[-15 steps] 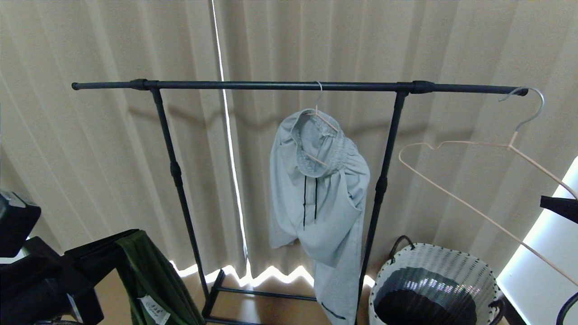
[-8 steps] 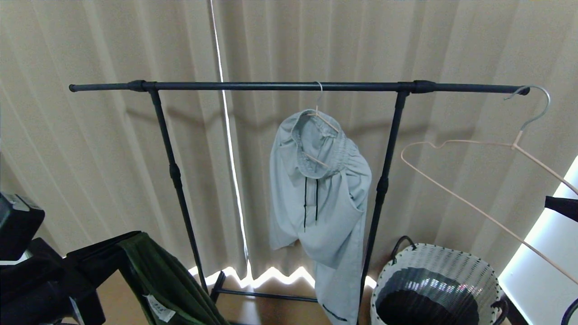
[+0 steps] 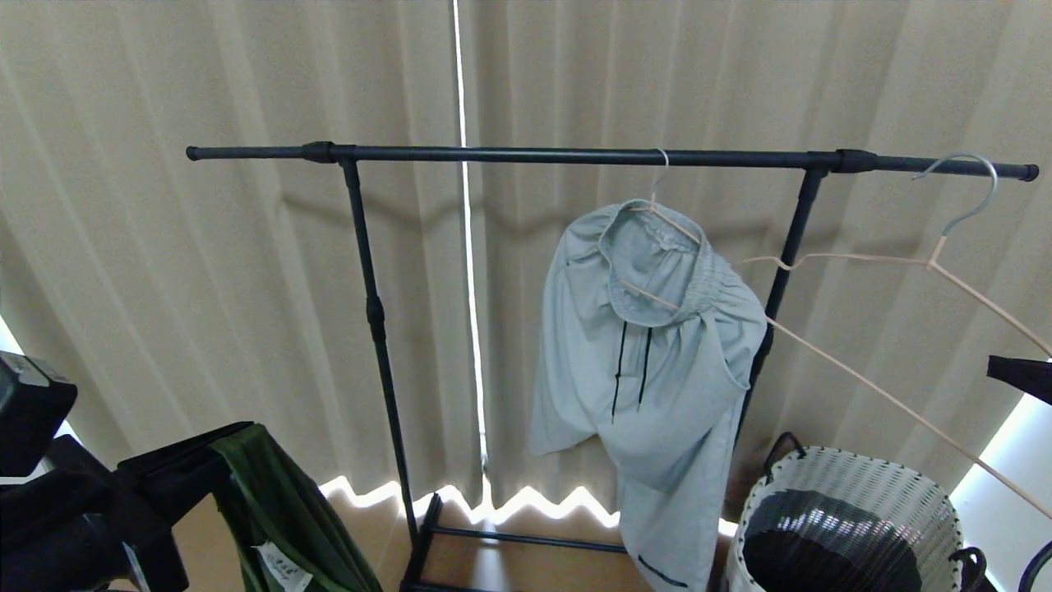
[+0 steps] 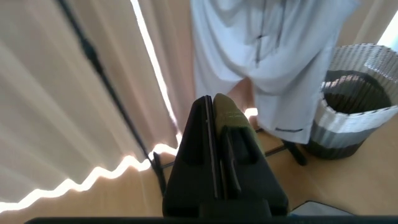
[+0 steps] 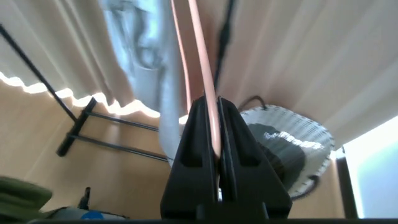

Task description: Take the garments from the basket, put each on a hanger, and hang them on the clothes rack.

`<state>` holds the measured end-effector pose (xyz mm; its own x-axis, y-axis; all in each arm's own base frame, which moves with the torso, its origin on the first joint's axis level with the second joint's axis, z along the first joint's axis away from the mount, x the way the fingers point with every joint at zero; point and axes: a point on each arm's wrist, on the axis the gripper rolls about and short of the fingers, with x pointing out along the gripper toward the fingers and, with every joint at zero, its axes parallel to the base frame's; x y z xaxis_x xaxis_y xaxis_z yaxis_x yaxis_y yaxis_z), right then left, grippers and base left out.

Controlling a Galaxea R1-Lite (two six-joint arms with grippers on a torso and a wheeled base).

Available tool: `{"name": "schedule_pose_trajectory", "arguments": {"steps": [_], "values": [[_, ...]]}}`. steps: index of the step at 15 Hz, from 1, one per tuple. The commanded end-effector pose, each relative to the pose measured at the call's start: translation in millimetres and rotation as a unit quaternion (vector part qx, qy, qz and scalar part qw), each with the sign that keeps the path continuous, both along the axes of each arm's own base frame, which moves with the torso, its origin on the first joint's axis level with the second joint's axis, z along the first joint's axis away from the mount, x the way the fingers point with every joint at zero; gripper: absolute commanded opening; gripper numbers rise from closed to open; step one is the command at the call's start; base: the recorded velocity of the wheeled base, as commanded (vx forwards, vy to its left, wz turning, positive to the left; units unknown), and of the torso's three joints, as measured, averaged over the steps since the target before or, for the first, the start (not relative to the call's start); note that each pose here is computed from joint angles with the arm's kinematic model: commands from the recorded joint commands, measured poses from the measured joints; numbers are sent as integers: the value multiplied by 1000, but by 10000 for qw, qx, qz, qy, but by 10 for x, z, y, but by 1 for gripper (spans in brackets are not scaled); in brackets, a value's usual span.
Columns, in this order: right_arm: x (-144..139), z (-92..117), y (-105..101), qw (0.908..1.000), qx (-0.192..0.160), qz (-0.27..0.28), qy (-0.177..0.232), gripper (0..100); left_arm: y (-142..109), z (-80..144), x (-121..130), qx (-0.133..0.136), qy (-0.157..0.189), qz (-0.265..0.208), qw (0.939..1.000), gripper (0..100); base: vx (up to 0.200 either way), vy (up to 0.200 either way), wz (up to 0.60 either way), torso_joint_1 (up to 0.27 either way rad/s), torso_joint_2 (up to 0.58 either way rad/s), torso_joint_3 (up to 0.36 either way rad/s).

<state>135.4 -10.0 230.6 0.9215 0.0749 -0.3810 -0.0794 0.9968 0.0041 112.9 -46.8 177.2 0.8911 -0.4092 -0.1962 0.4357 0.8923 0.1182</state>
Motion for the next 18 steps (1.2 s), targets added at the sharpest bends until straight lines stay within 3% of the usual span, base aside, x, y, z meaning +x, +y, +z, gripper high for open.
{"name": "schedule_pose_trajectory", "arguments": {"steps": [1, 9, 18], "values": [[16, 12, -2, 10000, -9, 5, -14, 0, -1, -2, 2, 13, 4, -2, 10000, 0, 0, 0, 0, 0, 0, 0], [44, 19, 9, 9999, -33, 63, -145, 0, 14, 30, -35, -33, -110, -2, 9999, 0, 0, 0, 0, 0, 0, 0], [-13, -47, 26, 9995, 96, 303, -92, 0, 5, -2, -24, -23, 3, -26, 10000, 0, 0, 0, 0, 0, 0, 0]]}}
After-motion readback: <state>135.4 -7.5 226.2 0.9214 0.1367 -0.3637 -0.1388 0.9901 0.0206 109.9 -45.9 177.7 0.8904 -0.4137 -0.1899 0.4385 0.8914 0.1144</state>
